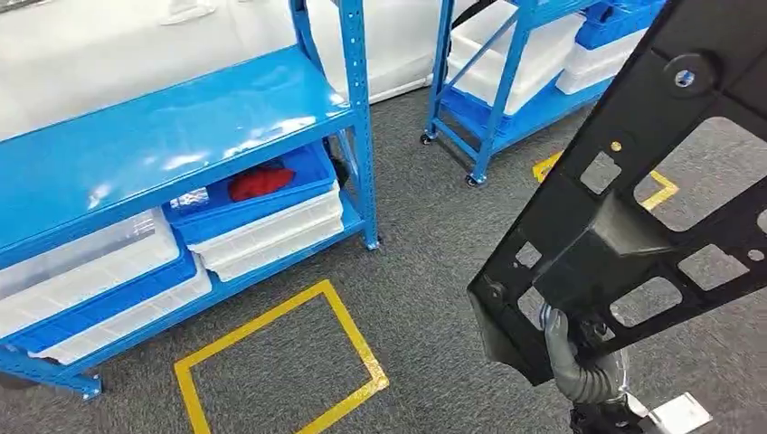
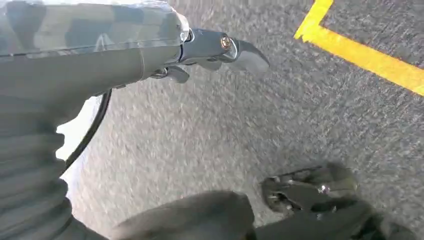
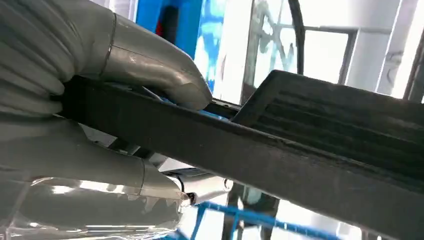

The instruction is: Take the parts from the cabinet and place them on the table.

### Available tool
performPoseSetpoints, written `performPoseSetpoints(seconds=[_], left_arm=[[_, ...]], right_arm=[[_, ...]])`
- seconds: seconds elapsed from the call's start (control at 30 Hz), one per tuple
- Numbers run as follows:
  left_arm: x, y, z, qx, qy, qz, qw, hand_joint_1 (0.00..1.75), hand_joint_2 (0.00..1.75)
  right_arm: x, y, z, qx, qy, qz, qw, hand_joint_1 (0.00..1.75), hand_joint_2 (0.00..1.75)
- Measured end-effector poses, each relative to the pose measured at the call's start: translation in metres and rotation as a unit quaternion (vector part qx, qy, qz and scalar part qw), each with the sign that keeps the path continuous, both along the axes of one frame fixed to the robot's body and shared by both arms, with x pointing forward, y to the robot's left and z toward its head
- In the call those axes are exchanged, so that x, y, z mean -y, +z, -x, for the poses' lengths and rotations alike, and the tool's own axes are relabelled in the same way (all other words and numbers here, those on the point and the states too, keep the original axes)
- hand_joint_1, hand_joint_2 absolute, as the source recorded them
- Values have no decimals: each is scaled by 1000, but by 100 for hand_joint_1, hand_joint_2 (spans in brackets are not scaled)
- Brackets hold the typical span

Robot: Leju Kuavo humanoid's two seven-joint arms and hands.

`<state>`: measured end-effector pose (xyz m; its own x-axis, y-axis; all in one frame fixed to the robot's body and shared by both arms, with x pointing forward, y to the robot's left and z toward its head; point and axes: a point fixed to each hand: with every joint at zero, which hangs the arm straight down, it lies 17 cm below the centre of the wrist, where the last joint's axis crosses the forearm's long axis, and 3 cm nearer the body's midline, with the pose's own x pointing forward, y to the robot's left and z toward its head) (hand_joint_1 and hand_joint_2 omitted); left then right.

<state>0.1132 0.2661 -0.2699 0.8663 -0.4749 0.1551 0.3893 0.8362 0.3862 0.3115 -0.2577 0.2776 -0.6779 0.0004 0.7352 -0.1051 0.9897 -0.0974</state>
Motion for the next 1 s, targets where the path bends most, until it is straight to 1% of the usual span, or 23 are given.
performPoseSetpoints(seconds=[0.13, 0.2, 0.3, 0.43, 0.6, 0.67, 0.77, 0.83, 1.0], left_arm=[[-25, 7, -8, 28, 0, -64, 998, 0, 175], [-33, 9, -3, 38, -10, -84, 996, 0, 175], [-36, 12, 1, 49, -20, -101, 994, 0, 175], [-41, 18, -9, 76, -16, -117, 990, 0, 175], [-40, 22, -17, 105, 19, -110, 988, 0, 175], [-39, 24, -23, 114, 22, -107, 987, 0, 175], [-34, 23, -25, 115, 14, -99, 988, 0, 175], [-33, 21, -21, 110, 11, -98, 989, 0, 175], [-36, 20, -17, 102, 28, -97, 990, 0, 175]], right_arm=[[1, -7, 1, -7, -4, -2, 1000, 175, 175], [2, -8, 0, -7, -9, 0, 1000, 175, 175], [5, -11, -3, -11, -20, 0, 1000, 175, 175], [8, -14, -5, -13, -34, 3, 999, 175, 175], [9, -8, -6, -1, -39, 7, 999, 175, 175], [8, -5, -7, 3, -38, 7, 999, 175, 175], [5, 0, -9, 8, -32, 9, 999, 175, 175], [3, 0, -9, 5, -28, 10, 1000, 175, 175], [0, 3, -14, 6, -25, 19, 999, 175, 175]])
